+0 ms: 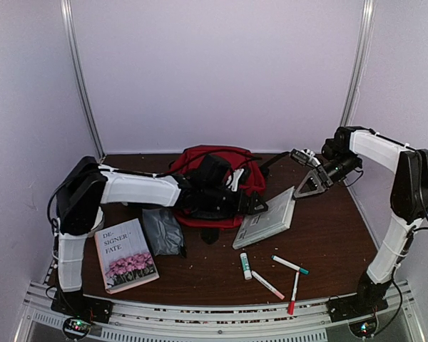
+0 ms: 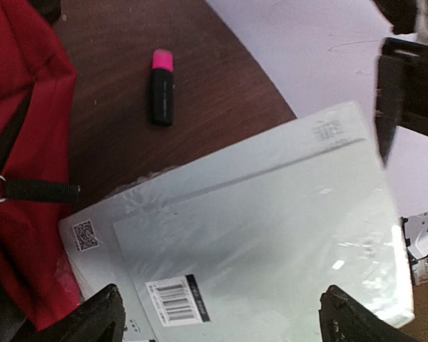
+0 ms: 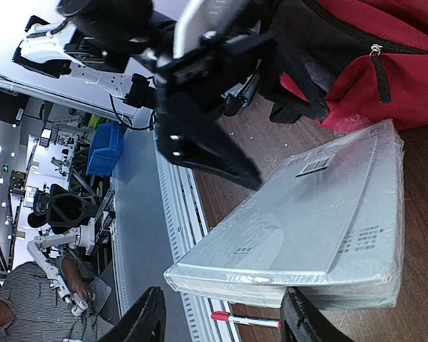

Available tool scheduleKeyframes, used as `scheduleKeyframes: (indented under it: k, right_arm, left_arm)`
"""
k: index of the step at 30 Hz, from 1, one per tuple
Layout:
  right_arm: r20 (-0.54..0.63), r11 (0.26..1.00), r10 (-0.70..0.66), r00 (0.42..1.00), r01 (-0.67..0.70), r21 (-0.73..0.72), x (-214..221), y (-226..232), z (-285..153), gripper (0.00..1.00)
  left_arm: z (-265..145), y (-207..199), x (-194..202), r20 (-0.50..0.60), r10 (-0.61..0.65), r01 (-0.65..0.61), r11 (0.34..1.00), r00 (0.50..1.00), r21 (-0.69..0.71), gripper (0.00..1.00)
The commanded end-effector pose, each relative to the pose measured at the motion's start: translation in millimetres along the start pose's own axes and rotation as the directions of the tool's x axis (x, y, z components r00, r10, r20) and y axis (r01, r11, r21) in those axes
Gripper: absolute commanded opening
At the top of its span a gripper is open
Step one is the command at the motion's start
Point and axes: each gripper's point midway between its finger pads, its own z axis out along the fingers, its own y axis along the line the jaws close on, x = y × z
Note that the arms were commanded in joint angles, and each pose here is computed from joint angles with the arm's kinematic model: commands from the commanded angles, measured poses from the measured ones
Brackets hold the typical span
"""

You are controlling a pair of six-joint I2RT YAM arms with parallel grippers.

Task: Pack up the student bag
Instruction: Adjust the book at the center of the board, then pick up the book at the center of the board.

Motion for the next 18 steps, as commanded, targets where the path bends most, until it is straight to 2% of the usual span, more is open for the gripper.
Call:
scheduleKeyframes:
  k: [1,3,4,8,10,13,18]
  right_arm:
    - [0.047,0.997,-0.058,0.997,0.060,-0.046,-13,8,2,0.55]
    - [0.049,0.997,-0.057,0.997,0.059,-0.050,-14,7,2,0.55]
    - [0.049,0.997,-0.055,0.997,0.058,-0.055,-15,7,2,0.55]
    - [0.045,0.995,-0.053,0.998,0.057,-0.084,-16,11,2,0.55]
    - [0.044,0.994,-0.051,0.998,0.055,-0.093,-16,12,2,0.55]
    - [0.038,0.993,-0.046,0.998,0.050,-0.110,-16,13,4,0.55]
    - [0.032,0.992,-0.049,0.998,0.053,-0.111,-14,13,5,0.55]
  left_arm:
    - [-35,-26,-21,0.157,0.314,-0.298,0.947,0.936,-0.119,0.98]
    - [-39,-38,-9,0.164,0.458,-0.435,0.886,0.873,-0.160,0.98]
    - [-41,-44,-2,0.161,0.541,-0.510,0.837,0.826,-0.197,0.98]
    - [-46,-67,35,0.128,0.813,-0.741,0.573,0.568,-0.350,0.98]
    - [-42,-72,49,0.105,0.868,-0.785,0.485,0.485,-0.386,0.98]
    - [-31,-69,53,0.062,0.895,-0.786,0.419,0.441,-0.454,0.98]
    - [-19,-61,36,0.063,0.904,-0.728,0.381,0.424,-0.570,0.94]
